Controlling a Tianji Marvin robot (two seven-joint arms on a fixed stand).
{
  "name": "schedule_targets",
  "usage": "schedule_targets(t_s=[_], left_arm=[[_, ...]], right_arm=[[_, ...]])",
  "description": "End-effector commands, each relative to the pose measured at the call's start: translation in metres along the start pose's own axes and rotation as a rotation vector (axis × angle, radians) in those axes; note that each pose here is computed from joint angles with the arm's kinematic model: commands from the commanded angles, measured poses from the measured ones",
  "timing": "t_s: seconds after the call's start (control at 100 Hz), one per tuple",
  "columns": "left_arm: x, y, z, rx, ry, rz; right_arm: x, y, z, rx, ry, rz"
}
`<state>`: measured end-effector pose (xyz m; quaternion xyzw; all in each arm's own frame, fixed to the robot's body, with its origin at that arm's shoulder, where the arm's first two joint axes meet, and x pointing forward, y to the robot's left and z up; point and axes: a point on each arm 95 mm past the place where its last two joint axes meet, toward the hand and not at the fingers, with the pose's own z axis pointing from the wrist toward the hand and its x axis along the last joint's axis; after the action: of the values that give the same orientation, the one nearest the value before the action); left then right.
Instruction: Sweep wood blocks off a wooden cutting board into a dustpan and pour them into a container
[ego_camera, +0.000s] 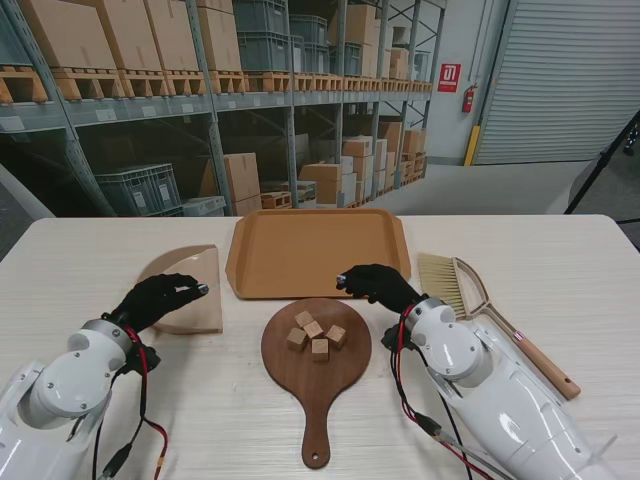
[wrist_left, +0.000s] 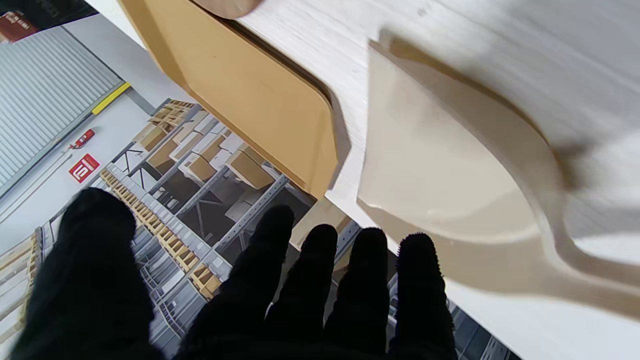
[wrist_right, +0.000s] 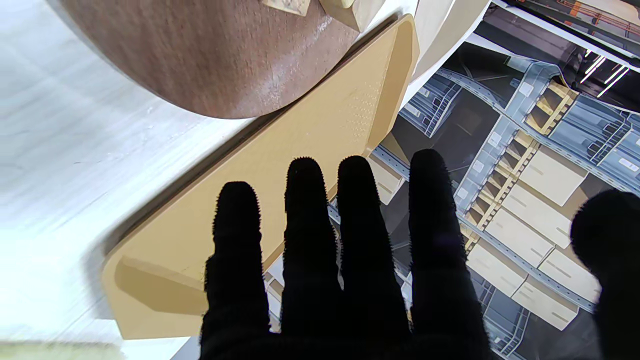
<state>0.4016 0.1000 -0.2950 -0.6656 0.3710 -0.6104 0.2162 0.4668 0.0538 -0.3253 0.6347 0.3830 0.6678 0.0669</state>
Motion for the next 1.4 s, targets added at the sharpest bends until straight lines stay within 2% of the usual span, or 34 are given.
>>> schedule_targets(t_s=[0.0, 0.27, 0.51, 0.72, 0.99, 1.09, 1.39], left_arm=[[-0.006, -0.012, -0.001, -0.004, -0.006, 0.026], [-0.029, -0.040, -0.016, -0.081, -0.080, 0.228], [-0.049, -0.053, -0.024, -0.130, -0.149, 0.354], [-0.065, -0.064, -0.022, -0.151, -0.201, 0.448], [-0.086, -0.062, -0.003, -0.181, -0.266, 0.536], [-0.093, -0.059, 0.003, -0.190, -0.274, 0.595], [-0.102, -0.053, 0.018, -0.210, -0.326, 0.600]], right_arm=[[-0.002, -0.006, -0.001, 0.018, -0.011, 0.009], [-0.008, -0.006, -0.006, 0.015, -0.024, 0.007], [-0.012, -0.005, -0.008, 0.013, -0.041, 0.011], [-0.012, -0.006, -0.008, 0.014, -0.042, 0.014], [-0.014, -0.006, -0.009, 0.018, -0.047, 0.015], [-0.014, -0.006, -0.009, 0.019, -0.047, 0.016], [-0.015, -0.007, -0.009, 0.032, -0.050, 0.021]])
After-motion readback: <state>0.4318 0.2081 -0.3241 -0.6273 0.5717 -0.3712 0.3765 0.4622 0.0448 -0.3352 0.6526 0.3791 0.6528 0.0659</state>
